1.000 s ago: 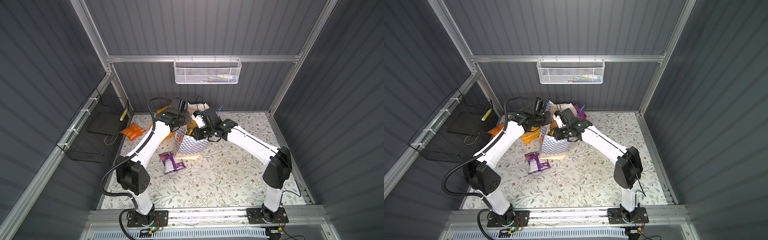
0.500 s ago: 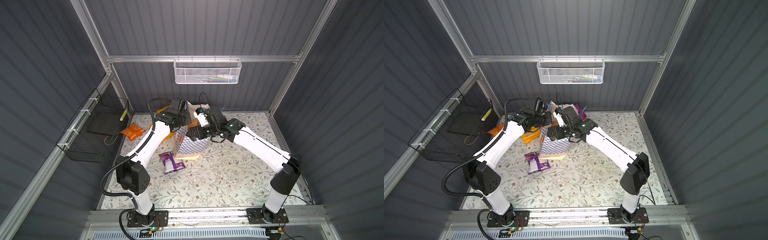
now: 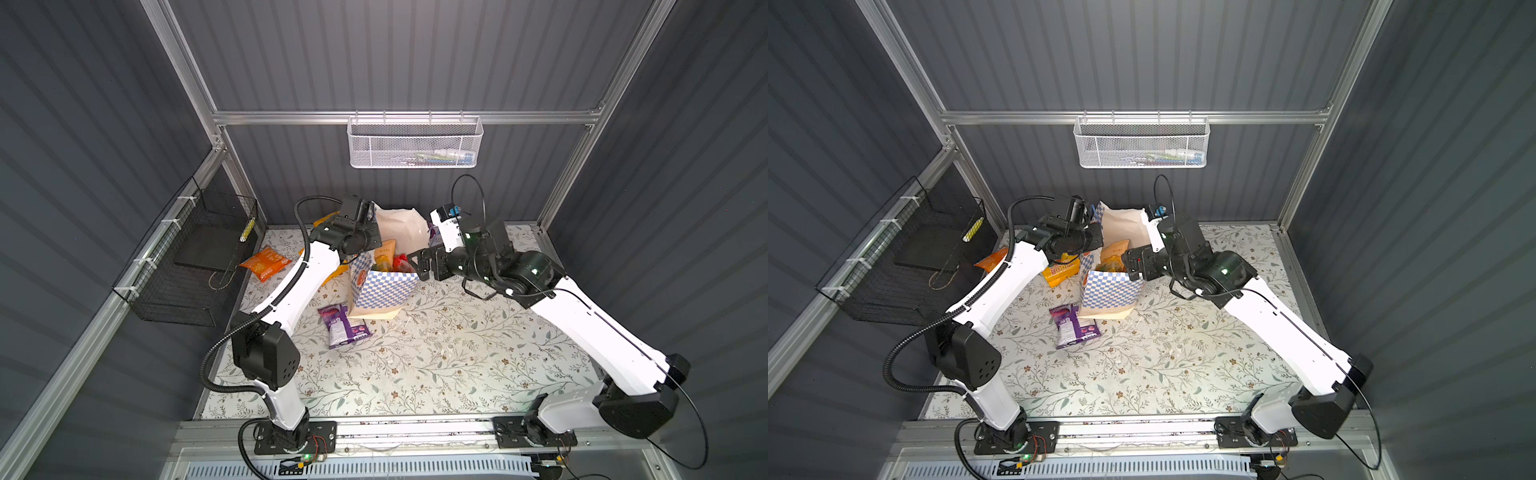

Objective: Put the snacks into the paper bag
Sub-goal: 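Lower the yellow candy bag into the paper bag and open the right gripper, then move the right gripper past the paper bag to the magenta grape-candy bag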

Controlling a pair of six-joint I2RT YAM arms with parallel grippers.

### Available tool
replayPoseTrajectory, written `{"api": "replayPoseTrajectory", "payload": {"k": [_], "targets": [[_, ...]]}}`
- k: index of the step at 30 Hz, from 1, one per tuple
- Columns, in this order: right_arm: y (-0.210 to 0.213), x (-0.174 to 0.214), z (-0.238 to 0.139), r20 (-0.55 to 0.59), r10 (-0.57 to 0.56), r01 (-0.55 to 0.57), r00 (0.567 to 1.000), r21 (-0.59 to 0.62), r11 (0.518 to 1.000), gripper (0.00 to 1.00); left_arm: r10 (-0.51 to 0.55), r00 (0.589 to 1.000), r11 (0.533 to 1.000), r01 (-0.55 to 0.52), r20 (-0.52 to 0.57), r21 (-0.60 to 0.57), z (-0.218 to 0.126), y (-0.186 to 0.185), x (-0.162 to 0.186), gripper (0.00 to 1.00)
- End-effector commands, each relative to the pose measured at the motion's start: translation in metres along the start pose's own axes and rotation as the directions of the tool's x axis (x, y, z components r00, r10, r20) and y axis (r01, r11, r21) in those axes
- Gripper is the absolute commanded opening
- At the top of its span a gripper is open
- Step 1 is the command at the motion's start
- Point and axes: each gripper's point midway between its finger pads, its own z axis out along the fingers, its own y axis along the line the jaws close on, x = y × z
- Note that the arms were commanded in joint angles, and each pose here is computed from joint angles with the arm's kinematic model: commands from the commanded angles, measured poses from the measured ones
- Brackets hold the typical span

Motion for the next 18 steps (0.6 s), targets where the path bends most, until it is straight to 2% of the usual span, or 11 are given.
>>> {"api": "replayPoseTrajectory", "payload": {"k": [1,9,13,18], "targets": [[-0.034,0.008,-0.002,0.05,0.005,-0.012,0.999,0.146,0.989,0.99,0.012,0.999,0.998,-0.014,-0.045,-0.053,0.002,0.01,0.011,0.0],[-0.088,0.017,0.012,0.171,0.143,-0.175,0.975,0.189,0.966,0.99,0.019,1.0,0.995,-0.021,-0.025,-0.096,-0.002,0.017,0.008,0.0],[-0.117,0.028,0.035,0.204,0.231,-0.269,0.951,0.179,0.947,0.99,0.02,1.0,0.994,-0.021,-0.009,-0.109,-0.007,0.019,0.004,0.0],[-0.142,0.041,0.064,0.206,0.294,-0.331,0.933,0.174,0.927,0.99,0.009,1.0,0.988,-0.007,0.011,-0.152,-0.01,0.028,0.002,0.0]]}}
